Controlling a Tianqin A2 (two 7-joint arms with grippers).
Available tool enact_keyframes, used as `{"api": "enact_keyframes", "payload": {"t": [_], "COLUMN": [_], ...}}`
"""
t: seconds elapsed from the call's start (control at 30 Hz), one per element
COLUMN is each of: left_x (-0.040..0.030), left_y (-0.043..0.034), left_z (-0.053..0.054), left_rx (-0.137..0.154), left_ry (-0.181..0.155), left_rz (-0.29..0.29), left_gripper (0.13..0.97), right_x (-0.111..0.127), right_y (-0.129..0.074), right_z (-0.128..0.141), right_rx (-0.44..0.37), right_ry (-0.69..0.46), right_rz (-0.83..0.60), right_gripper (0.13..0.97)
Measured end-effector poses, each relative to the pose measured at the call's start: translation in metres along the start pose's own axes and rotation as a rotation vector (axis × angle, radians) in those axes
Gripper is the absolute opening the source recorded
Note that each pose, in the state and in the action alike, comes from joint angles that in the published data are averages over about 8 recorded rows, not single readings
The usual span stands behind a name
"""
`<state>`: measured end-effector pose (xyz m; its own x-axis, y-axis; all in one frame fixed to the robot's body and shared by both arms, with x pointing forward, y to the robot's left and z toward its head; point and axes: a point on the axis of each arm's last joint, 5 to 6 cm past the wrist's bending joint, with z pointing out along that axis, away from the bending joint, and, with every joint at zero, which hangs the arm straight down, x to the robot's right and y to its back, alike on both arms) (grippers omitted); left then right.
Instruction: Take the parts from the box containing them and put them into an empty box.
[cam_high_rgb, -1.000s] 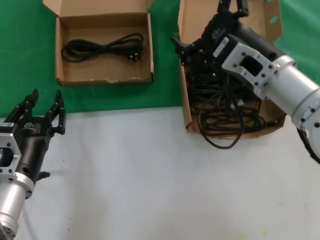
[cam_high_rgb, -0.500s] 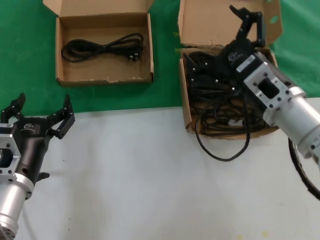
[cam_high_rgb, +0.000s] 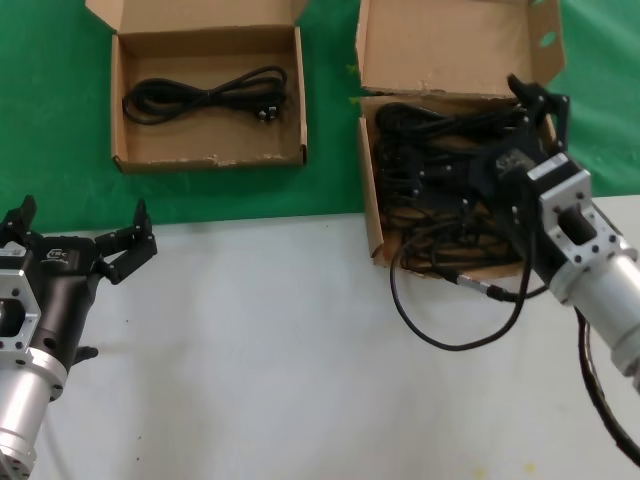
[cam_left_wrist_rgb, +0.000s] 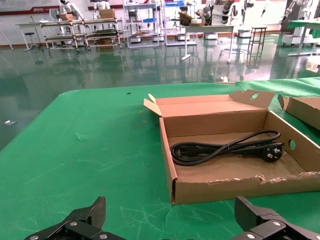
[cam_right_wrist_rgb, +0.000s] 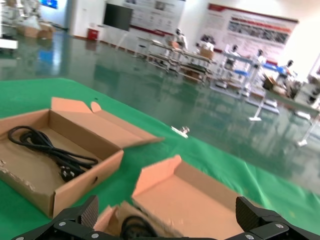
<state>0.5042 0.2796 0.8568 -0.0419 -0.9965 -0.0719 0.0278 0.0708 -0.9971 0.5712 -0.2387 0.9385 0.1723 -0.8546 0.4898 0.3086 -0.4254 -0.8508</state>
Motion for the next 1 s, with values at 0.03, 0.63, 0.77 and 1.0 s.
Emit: {"api": "enact_keyframes", "payload": {"t": [0.03, 0.63, 0.77, 1.0], "left_x": [0.0000, -0.0004, -0.0005, -0.0005], "left_y": [0.0001, 0.0011, 0.0014, 0.0016], "left_z": [0.000, -0.001, -0.002, -0.002], "left_rx": [0.000, -0.004, -0.005, -0.005], "left_ry": [0.000, -0.004, -0.005, -0.006], "left_rz": [0.000, -0.001, -0.001, -0.001], "left_gripper": [0.850, 0.962, 0.966, 0.966], "right_x": [-0.001, -0.011, -0.013, -0.015], "right_y": [0.003, 0.046, 0.055, 0.063], "right_z": [-0.003, -0.054, -0.066, -0.079], "right_rx": [-0.007, -0.150, -0.185, -0.219], "right_ry": [0.006, 0.125, 0.157, 0.187], "right_rz": [0.016, 0.279, 0.334, 0.384], "right_gripper": [0.966, 0.966, 0.966, 0.966]}}
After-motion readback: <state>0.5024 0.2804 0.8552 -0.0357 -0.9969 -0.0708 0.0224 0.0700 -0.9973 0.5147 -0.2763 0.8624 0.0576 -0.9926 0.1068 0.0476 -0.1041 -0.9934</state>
